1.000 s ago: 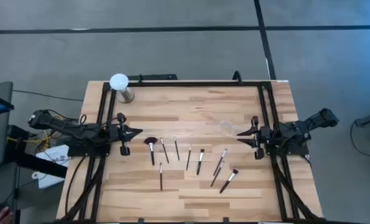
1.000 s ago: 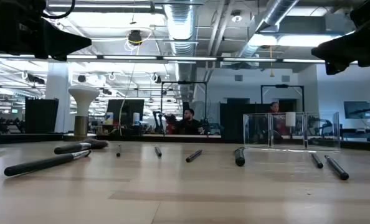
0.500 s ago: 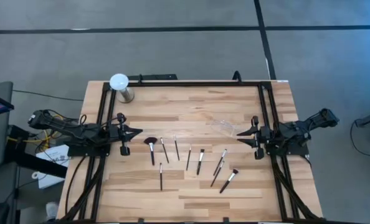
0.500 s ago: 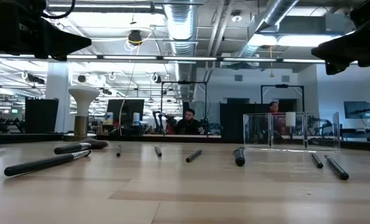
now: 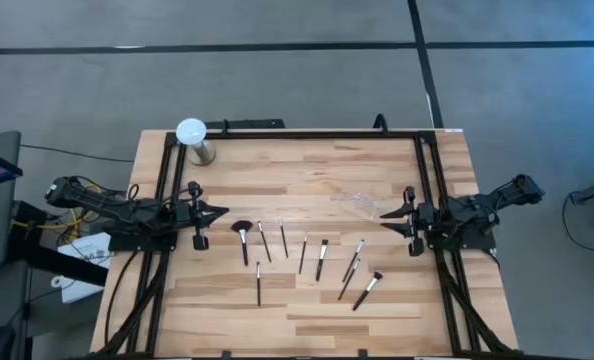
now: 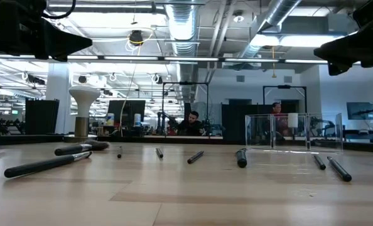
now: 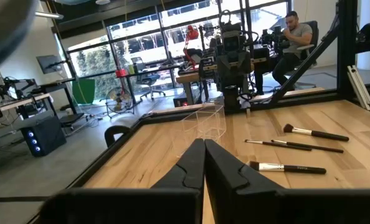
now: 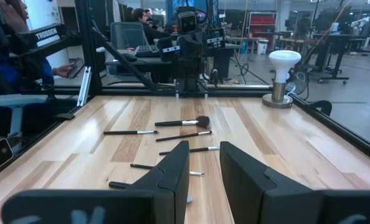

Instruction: Pick & Place Makeup Supplies

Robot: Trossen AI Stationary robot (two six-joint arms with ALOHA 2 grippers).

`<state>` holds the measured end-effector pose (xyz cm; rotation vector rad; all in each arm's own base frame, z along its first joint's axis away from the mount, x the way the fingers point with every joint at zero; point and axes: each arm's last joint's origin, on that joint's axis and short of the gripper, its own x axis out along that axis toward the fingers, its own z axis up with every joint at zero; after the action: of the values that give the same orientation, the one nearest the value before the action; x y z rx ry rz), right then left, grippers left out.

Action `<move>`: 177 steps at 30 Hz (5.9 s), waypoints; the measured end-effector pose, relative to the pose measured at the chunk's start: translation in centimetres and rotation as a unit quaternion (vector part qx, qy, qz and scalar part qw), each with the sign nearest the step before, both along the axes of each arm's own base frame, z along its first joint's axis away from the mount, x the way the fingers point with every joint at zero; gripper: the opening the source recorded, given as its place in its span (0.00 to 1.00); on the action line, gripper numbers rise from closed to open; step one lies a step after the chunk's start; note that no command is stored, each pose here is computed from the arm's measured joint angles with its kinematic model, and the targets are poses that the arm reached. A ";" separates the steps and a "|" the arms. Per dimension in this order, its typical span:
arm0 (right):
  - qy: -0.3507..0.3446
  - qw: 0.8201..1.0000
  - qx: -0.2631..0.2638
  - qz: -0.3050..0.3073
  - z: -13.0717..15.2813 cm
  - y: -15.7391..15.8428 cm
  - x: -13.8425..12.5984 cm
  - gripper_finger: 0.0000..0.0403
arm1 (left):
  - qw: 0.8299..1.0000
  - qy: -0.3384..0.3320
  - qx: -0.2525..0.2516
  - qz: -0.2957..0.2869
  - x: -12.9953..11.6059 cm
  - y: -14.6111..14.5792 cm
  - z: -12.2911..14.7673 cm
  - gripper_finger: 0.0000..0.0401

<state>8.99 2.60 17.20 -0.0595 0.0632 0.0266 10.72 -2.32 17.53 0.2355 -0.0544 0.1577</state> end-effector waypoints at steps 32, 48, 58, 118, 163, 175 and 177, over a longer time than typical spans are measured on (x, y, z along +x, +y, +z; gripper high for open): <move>0.000 1.000 0.000 0.000 0.0 0.0 0.0 0.20 | 1.000 0.000 0.000 0.000 0.0 0.0 0.0 0.02; 0.000 1.000 0.000 0.000 0.0 0.0 0.0 0.20 | 1.000 0.000 0.000 0.000 0.0 0.0 0.0 0.02; 0.000 1.000 0.000 0.000 0.0 0.0 0.0 0.20 | 1.000 0.000 0.000 0.000 0.0 0.0 0.0 0.02; 0.000 1.000 0.000 0.000 0.0 0.0 0.0 0.20 | 1.000 0.000 0.000 0.000 0.0 0.0 0.0 0.02; 0.000 1.000 0.000 0.000 0.0 0.0 0.0 0.20 | 0.984 -0.110 -0.123 0.071 0.2 0.4 1.8 0.08; 0.000 1.000 0.000 0.000 0.0 0.0 0.0 0.20 | 0.963 -0.046 -0.214 0.155 2.2 1.1 -0.7 0.29; 0.000 1.000 0.000 0.000 0.0 0.0 0.0 0.20 | 0.958 -0.041 -0.232 0.165 2.4 1.3 -1.1 0.30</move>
<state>8.99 2.60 17.19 -0.0596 0.0634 0.0265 13.13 -1.06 16.40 -0.2349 -0.0584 0.5053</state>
